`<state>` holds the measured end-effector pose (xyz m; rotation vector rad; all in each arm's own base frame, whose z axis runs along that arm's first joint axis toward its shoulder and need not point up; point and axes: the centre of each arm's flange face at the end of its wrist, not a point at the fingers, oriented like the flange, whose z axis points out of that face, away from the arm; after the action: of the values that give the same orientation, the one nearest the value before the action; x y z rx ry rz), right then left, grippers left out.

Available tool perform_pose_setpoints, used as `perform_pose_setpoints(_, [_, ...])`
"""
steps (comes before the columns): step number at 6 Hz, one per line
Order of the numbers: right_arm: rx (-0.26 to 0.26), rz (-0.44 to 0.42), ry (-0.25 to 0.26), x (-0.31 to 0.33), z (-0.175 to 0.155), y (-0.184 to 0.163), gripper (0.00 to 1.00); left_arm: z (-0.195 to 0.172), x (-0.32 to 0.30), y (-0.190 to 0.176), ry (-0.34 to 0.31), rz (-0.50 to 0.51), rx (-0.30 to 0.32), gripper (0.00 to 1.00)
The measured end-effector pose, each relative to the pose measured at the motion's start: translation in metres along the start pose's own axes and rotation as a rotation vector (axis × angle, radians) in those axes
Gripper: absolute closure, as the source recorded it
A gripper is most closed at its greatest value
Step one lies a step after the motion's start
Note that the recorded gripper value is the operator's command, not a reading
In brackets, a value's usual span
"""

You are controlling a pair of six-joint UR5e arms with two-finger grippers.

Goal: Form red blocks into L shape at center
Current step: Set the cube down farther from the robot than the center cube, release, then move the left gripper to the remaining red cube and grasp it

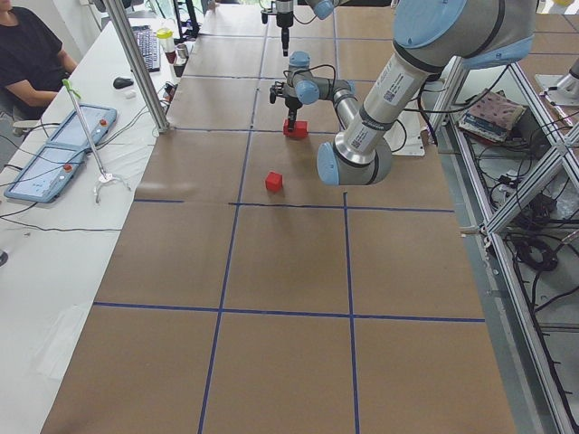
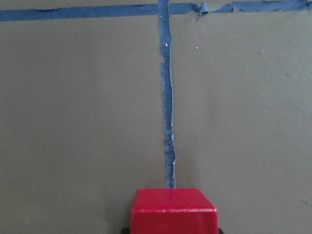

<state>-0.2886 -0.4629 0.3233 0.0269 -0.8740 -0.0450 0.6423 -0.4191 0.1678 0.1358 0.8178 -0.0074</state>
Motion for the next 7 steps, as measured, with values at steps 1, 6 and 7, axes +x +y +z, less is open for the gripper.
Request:
perform_pose_setpoints(1, [0.002, -0.002, -0.003, -0.001, -0.002, 0.001, 0.00, 0.000, 0.000, 0.000, 0.000, 0.001, 0.001, 0.00])
perform_pose_setpoints(6, [0.004, -0.005, -0.008, 0.000, -0.006, 0.005, 0.00, -0.065, -0.101, -0.028, 0.052, 0.043, 0.099, 0.00])
perform_pose_setpoints(7, [0.004, -0.004, -0.007, 0.001, -0.006, 0.005, 0.00, -0.071, -0.149, -0.037, 0.027, 0.138, 0.118, 0.00])
